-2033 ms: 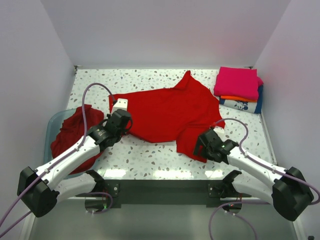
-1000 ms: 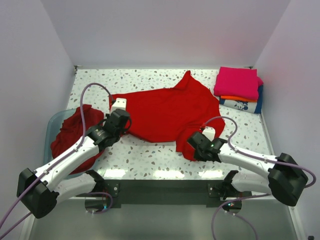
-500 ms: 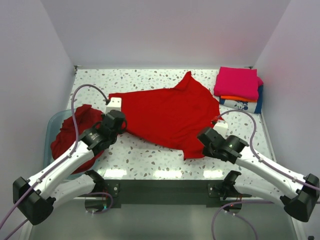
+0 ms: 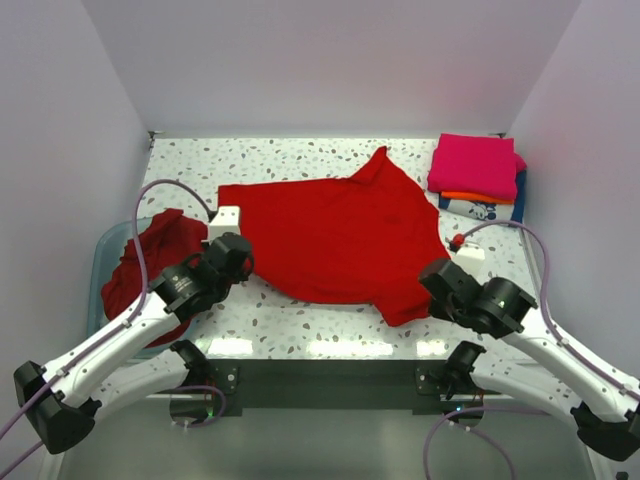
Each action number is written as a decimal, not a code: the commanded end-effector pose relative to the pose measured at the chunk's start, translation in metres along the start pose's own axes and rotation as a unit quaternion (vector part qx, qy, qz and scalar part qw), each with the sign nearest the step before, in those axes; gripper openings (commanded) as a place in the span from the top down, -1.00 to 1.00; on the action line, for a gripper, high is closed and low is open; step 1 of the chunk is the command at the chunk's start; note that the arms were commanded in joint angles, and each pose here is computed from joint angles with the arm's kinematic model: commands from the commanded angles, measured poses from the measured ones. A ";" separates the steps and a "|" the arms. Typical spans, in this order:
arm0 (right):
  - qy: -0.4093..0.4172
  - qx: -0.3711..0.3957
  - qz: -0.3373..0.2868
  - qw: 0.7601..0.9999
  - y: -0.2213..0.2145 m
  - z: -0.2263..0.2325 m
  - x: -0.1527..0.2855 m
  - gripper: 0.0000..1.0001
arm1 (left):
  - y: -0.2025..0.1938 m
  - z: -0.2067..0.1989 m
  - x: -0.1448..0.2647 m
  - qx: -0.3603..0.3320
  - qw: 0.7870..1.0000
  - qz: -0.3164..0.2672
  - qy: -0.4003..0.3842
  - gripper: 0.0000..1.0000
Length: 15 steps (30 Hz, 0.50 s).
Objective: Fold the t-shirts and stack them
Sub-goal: Flatten the tshirt out
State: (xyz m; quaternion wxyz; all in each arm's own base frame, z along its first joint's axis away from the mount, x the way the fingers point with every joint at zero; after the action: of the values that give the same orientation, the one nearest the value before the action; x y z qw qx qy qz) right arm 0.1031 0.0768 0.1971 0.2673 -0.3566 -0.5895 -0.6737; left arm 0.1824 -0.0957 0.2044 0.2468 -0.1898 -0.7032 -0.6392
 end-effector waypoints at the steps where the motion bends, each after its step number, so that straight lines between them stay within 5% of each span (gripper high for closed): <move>1: -0.023 -0.010 -0.017 1.000 0.002 -0.020 0.012 1.00 | 0.008 -0.007 0.015 0.038 0.999 -0.002 -0.013 1.00; 15: -0.022 0.039 -0.050 0.998 0.034 0.014 0.003 0.95 | 0.001 -0.015 -0.015 -0.014 0.998 0.044 0.040 1.00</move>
State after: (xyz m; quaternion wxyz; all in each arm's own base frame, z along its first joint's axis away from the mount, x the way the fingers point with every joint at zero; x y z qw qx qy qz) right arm 0.1055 0.0715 0.2010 0.2635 -0.3707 -0.6235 -0.6359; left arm 0.1838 -0.1072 0.1911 0.3010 -0.2084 -0.6753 -0.6403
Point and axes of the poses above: each gripper's point midway between its finger pads, its own x axis back along the fingers, its own z axis along the line the jaws close on, y = z × x, the point moved 6 cm from there along x, back along the fingers, and after that the axes turned 5 degrees about x, right-handed, at the moved point
